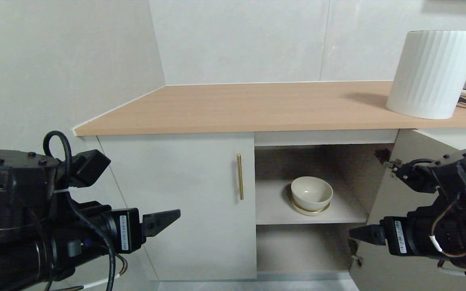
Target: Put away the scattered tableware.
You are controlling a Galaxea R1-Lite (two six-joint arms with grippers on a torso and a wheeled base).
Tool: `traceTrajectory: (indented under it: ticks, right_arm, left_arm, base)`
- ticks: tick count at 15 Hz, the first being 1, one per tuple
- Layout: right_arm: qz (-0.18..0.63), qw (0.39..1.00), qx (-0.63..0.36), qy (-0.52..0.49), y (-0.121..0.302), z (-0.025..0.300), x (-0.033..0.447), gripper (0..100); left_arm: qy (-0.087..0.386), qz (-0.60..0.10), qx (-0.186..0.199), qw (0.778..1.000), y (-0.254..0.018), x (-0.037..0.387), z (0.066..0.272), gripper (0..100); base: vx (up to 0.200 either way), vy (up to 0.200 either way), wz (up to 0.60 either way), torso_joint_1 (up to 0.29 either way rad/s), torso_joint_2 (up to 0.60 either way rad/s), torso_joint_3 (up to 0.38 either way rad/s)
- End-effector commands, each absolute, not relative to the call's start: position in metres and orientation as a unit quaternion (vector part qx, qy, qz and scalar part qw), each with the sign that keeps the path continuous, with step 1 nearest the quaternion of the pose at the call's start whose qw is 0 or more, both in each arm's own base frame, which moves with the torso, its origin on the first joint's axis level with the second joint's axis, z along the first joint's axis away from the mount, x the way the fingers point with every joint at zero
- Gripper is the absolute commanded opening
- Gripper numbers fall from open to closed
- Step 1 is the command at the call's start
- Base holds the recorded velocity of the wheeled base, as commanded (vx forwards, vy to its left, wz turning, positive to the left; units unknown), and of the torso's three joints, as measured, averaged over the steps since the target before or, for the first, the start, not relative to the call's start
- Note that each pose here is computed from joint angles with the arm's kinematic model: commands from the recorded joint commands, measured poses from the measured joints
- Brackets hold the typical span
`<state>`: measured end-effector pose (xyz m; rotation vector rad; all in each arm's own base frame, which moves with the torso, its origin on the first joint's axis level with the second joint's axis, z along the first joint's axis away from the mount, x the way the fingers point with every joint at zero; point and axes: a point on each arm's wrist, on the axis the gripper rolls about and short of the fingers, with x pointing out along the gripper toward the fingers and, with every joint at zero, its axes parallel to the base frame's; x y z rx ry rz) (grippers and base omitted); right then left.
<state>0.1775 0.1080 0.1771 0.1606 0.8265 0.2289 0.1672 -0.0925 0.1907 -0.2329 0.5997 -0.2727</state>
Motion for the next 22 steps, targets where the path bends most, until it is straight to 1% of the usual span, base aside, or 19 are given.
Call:
traceTrajectory:
  ticks: [1,3,6,20,22]
  right_arm:
    - [0.123,0.909,0.077,0.39,0.1063,0.1809,0.1665,100]
    - [0.124,0.908,0.075,0.392,0.1068,0.1801,0.1661,100]
    - [0.124,0.908,0.076,0.392,0.107,0.1799,0.1665,100]
    - [0.123,0.903,0.068,0.405,0.1096,0.1735,0.1681,100]
    - [0.123,0.905,0.07,0.4,0.1085,0.1757,0.1666,100]
  left_arm:
    - [0.299,-0.129,-0.116,0.938,-0.0943,0.1713,0.1877,100]
    - [0.309,-0.123,-0.122,0.935,-0.0971,0.1762,0.1832,100]
    - [0.314,-0.121,-0.121,0.934,-0.098,0.1779,0.181,100]
    - [0.315,-0.122,-0.12,0.934,-0.098,0.1777,0.1806,100]
    - [0.314,-0.122,-0.12,0.934,-0.0976,0.1771,0.1808,100]
  base:
    - [-0.2,0.0,0.0,0.002,0.0,0.012]
    - [-0.2,0.0,0.0,-0.002,0.0,0.002]
    - [-0.2,0.0,0.0,-0.004,0.0,-0.002]
    - [-0.2,0.0,0.0,0.004,0.0,0.003]
    - [0.0,0.0,0.0,0.0,0.0,0.0]
